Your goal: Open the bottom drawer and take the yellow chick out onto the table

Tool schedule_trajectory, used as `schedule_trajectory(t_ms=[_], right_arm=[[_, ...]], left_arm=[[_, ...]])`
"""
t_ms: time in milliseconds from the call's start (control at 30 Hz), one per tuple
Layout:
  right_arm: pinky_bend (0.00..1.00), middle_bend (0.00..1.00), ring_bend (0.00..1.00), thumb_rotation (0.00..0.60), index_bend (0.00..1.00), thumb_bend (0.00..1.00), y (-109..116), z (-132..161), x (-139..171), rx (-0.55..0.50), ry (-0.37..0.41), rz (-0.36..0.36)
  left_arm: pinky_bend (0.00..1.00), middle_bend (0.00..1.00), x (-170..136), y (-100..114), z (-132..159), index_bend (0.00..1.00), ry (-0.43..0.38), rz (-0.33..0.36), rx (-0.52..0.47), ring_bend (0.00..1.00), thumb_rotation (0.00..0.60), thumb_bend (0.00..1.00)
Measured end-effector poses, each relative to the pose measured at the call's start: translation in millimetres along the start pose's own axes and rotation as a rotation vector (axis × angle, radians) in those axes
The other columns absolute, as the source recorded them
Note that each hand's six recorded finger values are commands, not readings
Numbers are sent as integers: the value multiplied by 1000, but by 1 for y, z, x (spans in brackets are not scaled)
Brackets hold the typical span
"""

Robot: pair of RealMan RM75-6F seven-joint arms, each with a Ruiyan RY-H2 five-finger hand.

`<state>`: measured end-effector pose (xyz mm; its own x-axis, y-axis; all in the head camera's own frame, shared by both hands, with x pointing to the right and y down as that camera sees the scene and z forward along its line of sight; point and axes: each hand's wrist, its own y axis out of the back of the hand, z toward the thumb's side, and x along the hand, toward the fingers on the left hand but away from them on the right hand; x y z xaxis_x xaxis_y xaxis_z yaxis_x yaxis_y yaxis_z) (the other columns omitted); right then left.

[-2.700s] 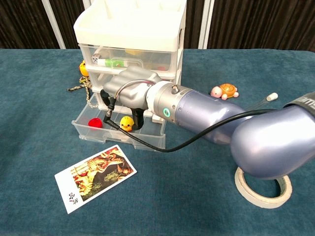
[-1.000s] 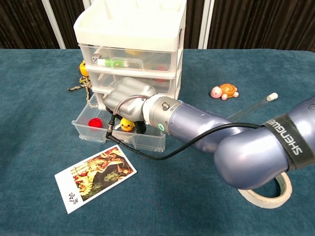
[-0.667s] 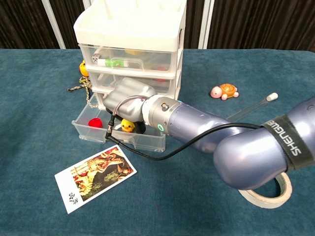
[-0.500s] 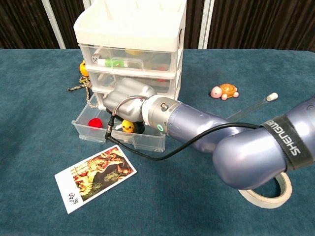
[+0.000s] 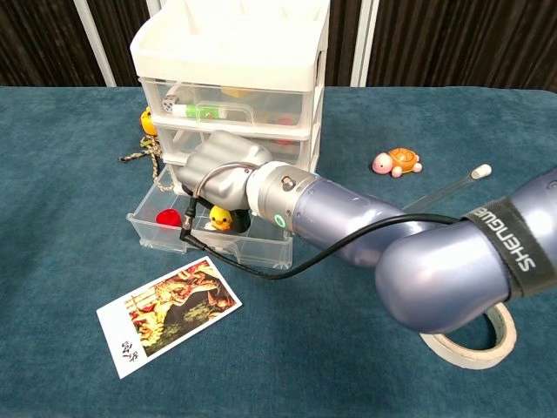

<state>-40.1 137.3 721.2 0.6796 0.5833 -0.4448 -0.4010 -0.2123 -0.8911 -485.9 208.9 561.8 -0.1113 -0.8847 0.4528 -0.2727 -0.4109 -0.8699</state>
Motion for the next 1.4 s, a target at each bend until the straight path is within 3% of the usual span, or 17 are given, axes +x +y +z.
schedule_trajectory(t_ms=[433, 767, 900, 1067, 1400], right_arm=[[1000, 1000, 1000, 600, 514, 315, 28, -20, 17, -40, -14, -65], [1000, 1000, 1000, 600, 524, 315, 49, -63, 78, -58, -45, -115], [1000, 1000, 1000, 600, 524, 315, 41, -81, 108, -36, -70, -97], [1000, 1000, 1000, 600, 525, 315, 21, -84, 128, -7, -59, -51], [1000, 1000, 1000, 600, 525, 314, -15, -76, 127, 14, -47, 20]], left_arm=[[0, 0, 0, -1, 0, 36, 0, -2, 2, 0, 600, 464], [0, 0, -1, -1, 0, 36, 2, -2, 4, 0, 600, 464], [0, 0, -1, -1, 1, 35, 2, 0, 5, 0, 600, 464], [0, 0, -2, 0, 1, 36, 2, 11, 4, 0, 600, 464], [0, 0, 0, 1, 1, 36, 1, 17, 12, 0, 600, 465]])
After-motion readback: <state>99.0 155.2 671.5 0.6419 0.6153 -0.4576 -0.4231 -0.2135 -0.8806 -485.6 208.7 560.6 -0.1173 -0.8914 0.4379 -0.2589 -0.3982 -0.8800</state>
